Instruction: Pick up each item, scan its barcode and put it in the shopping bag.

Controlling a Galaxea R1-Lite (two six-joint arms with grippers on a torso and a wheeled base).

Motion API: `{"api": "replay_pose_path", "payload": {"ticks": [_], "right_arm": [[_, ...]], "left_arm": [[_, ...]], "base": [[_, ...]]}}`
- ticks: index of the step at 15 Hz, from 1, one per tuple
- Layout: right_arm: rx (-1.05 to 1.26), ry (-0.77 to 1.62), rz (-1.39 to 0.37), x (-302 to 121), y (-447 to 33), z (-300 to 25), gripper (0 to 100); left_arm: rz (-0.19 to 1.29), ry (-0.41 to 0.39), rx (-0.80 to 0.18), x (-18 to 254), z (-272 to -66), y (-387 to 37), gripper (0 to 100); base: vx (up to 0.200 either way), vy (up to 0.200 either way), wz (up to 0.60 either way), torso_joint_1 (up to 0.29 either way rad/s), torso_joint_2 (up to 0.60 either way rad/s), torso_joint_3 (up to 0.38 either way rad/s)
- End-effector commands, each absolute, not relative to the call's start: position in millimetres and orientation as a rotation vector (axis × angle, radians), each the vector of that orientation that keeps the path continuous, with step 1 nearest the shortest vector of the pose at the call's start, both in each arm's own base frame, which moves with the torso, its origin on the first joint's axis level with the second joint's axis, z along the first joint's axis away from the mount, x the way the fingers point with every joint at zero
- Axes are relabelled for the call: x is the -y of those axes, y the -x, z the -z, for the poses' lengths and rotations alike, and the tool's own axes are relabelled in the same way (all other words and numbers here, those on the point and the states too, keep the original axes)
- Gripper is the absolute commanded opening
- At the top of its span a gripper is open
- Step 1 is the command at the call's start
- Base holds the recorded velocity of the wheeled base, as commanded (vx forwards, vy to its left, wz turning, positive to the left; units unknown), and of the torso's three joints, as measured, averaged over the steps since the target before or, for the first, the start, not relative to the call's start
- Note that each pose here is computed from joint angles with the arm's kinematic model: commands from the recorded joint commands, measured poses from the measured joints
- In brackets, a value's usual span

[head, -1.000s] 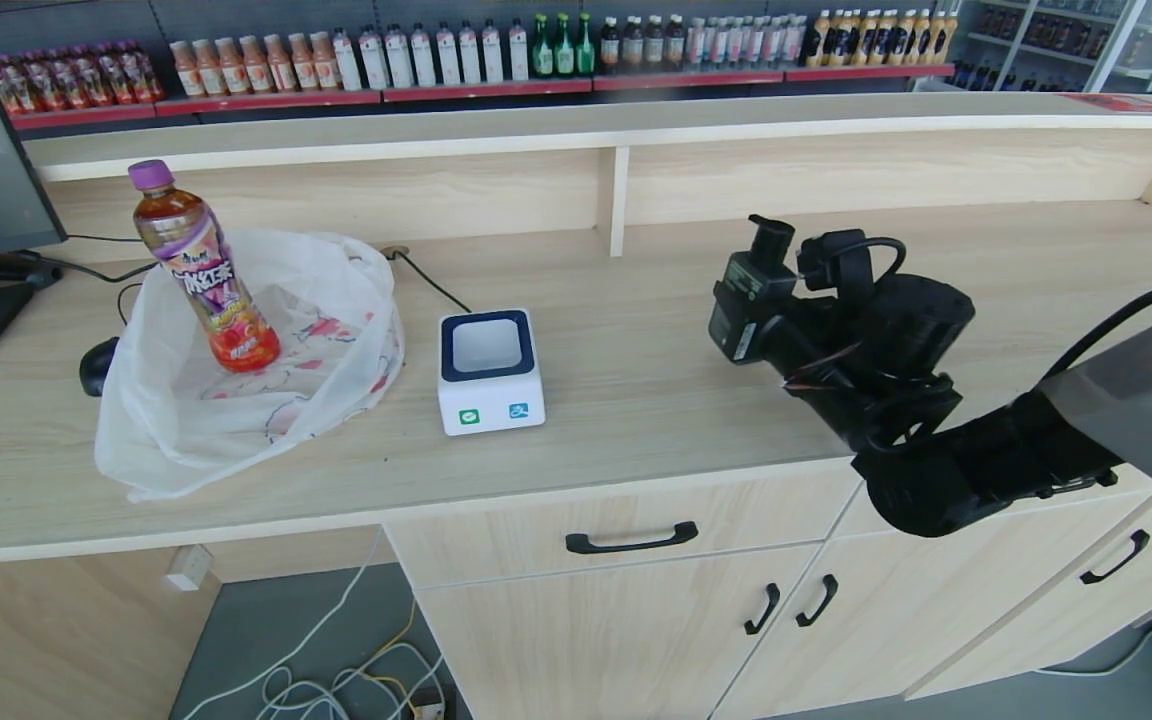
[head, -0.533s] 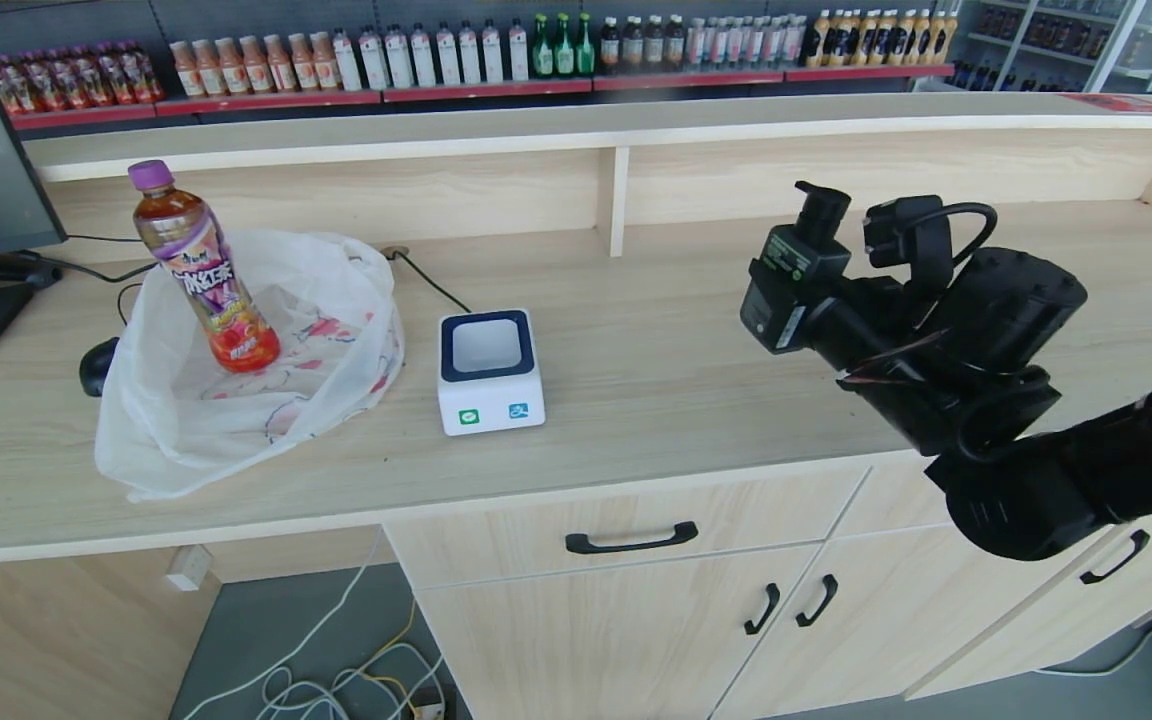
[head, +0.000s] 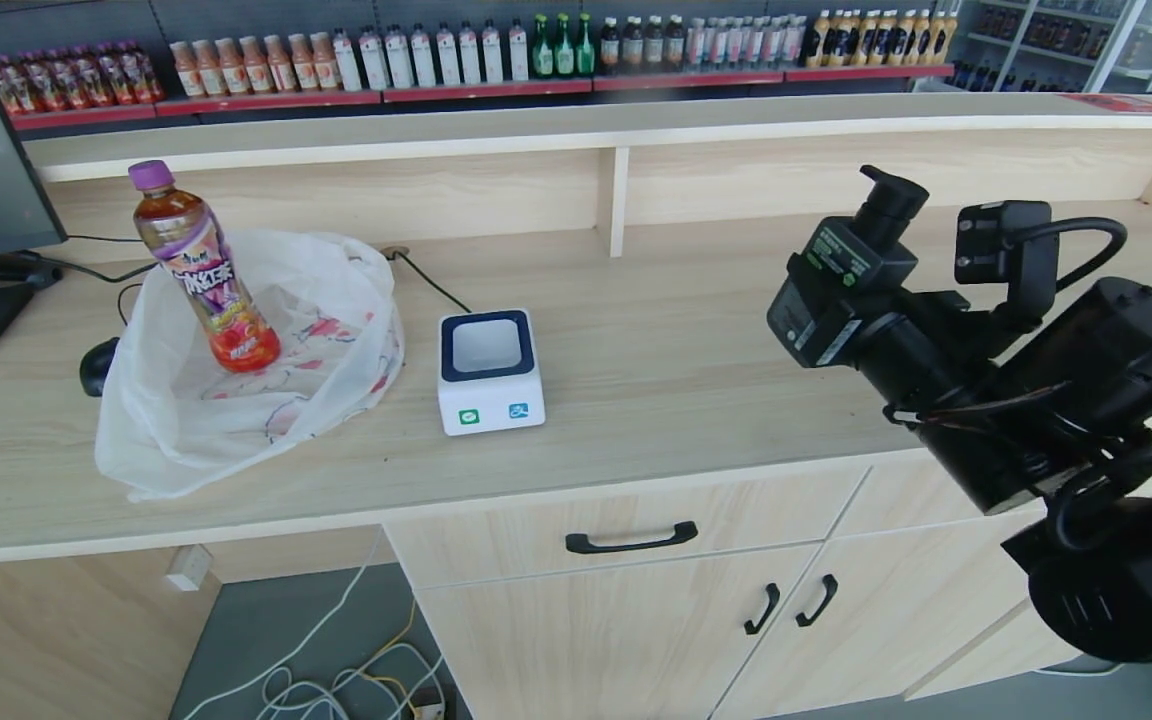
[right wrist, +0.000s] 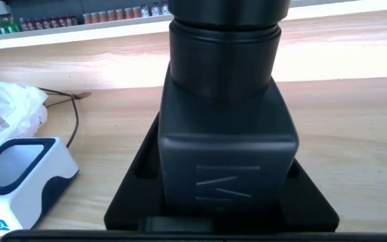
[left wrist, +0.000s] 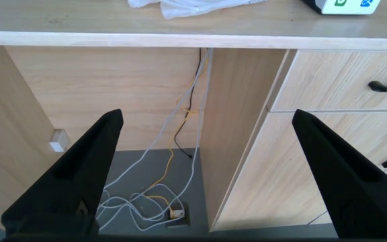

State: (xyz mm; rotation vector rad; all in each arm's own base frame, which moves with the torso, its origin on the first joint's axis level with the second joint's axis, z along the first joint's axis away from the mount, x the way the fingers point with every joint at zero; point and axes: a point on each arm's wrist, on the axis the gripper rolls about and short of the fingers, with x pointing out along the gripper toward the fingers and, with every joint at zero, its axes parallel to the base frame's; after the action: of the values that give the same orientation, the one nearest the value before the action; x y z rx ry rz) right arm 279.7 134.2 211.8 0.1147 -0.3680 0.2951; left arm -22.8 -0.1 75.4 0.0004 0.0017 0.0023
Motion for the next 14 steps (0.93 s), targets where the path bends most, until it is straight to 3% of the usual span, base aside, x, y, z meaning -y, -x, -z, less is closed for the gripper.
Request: {"api": "replay_pose_path", "payload": {"ticks": [1, 5, 14], "right_arm": [[0.357, -0.126, -0.312, -139.9, -266.4, -208.9, 0], [0.331, -0.147, -0.369, -161.4, -233.6, -207.4, 0], [0.27, -0.082, -0.454, -129.8, -158.9, -183.8, 0]], "left_arm": [[-0.003, 0.0, -0.002, 0.1, -75.3, 22.8, 100], [-0.003, -0.002, -0.002, 0.1, -75.3, 22.8, 100], [-0.002, -0.002, -0.002, 0.1, -75.3, 22.8, 100]], "base": [[0.0, 0.0, 0.0, 0.0, 0.0, 0.0], [0.0, 0.0, 0.0, 0.0, 0.0, 0.0], [0.0, 0.0, 0.0, 0.0, 0.0, 0.0]]}}
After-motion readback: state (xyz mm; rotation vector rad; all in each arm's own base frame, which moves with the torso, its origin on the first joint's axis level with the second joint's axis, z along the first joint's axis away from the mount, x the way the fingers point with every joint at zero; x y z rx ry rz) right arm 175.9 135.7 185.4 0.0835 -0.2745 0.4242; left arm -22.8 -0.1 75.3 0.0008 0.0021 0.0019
